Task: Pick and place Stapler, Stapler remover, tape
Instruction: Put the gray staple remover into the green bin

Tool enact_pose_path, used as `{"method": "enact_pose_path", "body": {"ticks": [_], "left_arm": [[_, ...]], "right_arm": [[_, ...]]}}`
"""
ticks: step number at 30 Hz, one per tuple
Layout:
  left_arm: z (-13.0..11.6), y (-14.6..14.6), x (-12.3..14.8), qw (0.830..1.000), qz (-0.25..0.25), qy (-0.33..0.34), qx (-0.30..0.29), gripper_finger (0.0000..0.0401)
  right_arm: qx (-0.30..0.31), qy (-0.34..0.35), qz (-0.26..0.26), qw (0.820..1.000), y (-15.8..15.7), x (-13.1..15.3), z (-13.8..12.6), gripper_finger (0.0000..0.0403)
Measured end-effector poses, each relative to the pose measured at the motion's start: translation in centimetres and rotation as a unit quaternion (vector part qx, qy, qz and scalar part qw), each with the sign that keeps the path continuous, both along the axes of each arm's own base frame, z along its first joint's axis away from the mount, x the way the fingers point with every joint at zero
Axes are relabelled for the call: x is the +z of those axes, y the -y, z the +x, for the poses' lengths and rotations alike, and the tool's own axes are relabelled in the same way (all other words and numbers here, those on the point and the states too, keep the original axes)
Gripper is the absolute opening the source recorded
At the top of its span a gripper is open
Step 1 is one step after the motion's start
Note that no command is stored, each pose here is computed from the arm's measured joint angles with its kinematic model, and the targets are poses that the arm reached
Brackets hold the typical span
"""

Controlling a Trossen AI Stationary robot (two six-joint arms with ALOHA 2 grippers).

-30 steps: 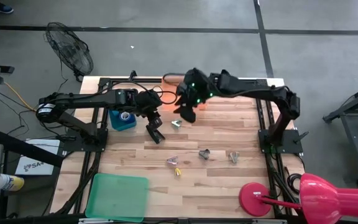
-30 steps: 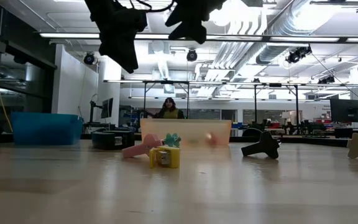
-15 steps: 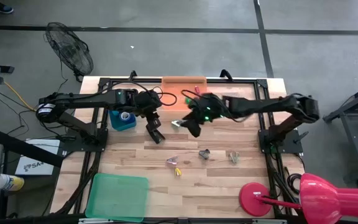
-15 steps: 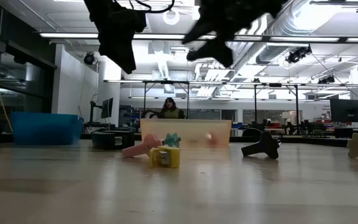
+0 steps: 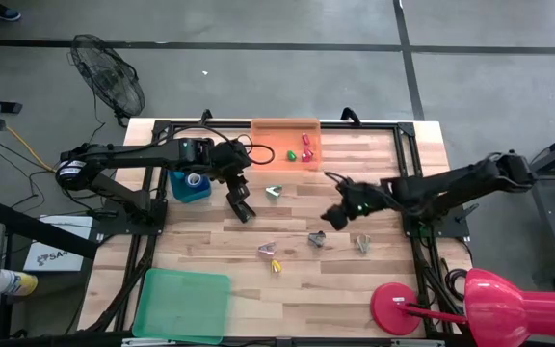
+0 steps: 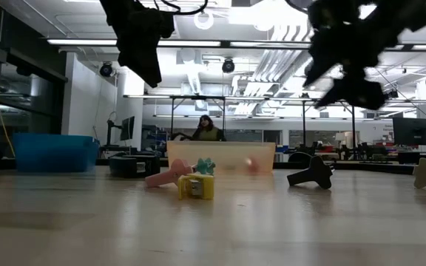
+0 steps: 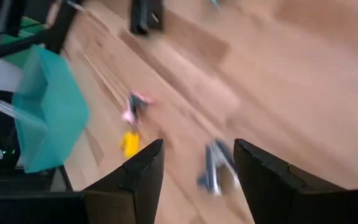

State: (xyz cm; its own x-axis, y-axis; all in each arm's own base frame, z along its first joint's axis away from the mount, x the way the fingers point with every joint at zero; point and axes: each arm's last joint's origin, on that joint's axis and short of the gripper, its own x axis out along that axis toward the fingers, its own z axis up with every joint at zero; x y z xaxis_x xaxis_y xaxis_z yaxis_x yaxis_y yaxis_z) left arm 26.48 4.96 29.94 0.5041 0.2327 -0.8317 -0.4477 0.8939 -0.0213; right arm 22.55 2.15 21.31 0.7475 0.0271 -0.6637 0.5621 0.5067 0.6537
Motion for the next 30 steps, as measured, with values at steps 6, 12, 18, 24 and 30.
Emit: {"method": "enact_pose_path", "body": {"ticks": [6, 12, 18, 24, 30], "left_arm": [[0.0, 0.0, 0.0, 1.000, -0.002, 0.001, 0.003, 0.0163], [0.0, 0.0, 0.0, 1.000, -0.002, 0.001, 0.003, 0.0163], [0.0, 0.0, 0.0, 1.000, -0.004, 0.001, 0.002, 0.0163], [0.0, 0.0, 0.0, 1.000, -0.004, 0.001, 0.002, 0.0163], [0.0, 0.0, 0.0, 1.000, -0.004, 0.001, 0.002, 0.0163]], "right_arm": [[-0.028, -0.041, 0.087, 0.995, -2.4, -2.6, -2.2, 0.0184], [-0.054, -0.079, 0.142, 0.985, -3.8, -3.5, -3.2, 0.0184], [-0.054, -0.131, 0.232, 0.962, -5.2, -3.6, -3.9, 0.0185], [-0.097, -0.224, 0.249, 0.937, -6.6, -4.5, -5.9, 0.0186], [-0.134, -0.279, 0.192, 0.931, -6.6, -5.2, -7.5, 0.0186]]}}
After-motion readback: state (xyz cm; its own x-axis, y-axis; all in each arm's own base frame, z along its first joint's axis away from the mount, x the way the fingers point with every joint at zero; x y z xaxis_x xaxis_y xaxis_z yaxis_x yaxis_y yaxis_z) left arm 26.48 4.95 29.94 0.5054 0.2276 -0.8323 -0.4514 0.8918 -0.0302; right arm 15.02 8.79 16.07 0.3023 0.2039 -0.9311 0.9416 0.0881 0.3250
